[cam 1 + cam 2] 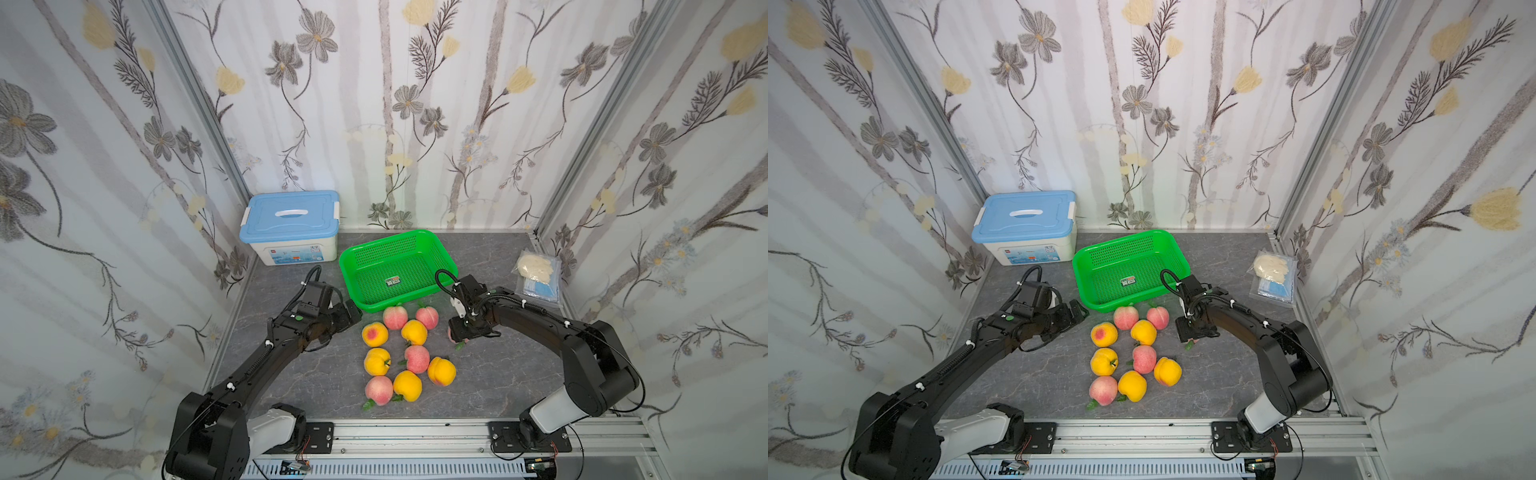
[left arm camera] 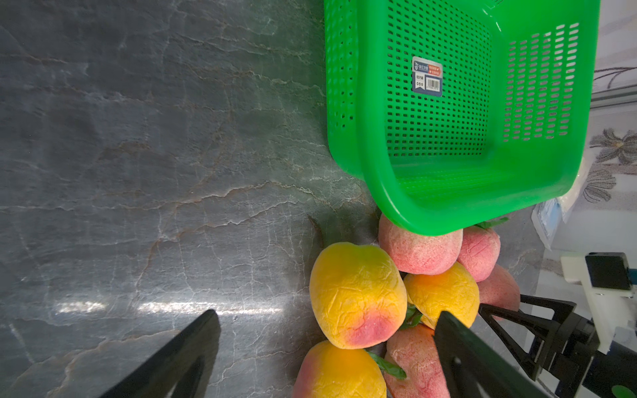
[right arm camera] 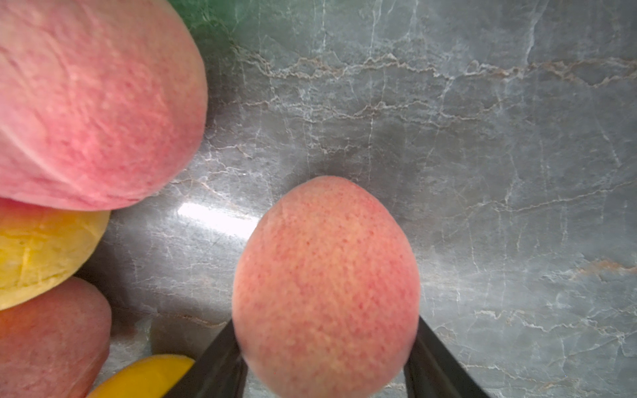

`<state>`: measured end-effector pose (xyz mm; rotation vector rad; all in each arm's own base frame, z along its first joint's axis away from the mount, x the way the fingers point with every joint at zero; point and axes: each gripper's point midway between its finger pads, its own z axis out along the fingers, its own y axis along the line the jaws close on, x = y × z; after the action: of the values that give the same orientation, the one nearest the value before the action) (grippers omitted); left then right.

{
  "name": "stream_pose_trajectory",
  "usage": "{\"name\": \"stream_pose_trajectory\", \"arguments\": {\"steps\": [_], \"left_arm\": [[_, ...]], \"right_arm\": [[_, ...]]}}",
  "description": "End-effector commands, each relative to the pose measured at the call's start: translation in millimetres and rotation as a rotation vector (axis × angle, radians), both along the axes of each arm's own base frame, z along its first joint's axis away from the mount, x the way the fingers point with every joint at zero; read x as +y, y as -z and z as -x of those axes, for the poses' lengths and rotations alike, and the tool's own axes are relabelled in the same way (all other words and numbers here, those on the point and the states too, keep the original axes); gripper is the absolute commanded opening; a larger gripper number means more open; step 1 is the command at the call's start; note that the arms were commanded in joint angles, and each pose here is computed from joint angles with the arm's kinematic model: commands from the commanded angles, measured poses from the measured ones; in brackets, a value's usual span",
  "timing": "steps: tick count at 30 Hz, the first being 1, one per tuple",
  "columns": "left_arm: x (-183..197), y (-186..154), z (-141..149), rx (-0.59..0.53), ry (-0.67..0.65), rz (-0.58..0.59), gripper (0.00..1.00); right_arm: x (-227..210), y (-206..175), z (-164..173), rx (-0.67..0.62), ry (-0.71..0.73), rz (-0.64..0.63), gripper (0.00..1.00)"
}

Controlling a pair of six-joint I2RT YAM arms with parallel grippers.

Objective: Put the peaches into the basket
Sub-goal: Pick up the peach from the center of the board.

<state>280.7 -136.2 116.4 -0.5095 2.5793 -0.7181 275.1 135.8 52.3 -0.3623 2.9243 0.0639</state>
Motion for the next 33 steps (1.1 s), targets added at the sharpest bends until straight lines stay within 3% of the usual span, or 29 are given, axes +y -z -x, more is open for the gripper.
{"name": "stream_pose_trajectory", "arguments": {"steps": [1,10,23,33], "left_arm": [[1,-4,-1,-0.008,-0.006,-0.004,1.00],[0,-2,-2,-0.002,-0.003,-0.005,1.00],[1,3,-5,0.009,0.002,-0.019,1.00],[9,1,-16,-0.002,-0.028,-0.080,1.00]], "right_arm": [[2,-1,3,0.007,-0.004,-0.012,0.61],[3,-9,2,-0.014,-0.006,-0.029,0.51],[4,-15,1,-0.026,-0.007,-0.037,0.51],[7,-41,1,-0.068,-0.022,-0.079,0.51]]}}
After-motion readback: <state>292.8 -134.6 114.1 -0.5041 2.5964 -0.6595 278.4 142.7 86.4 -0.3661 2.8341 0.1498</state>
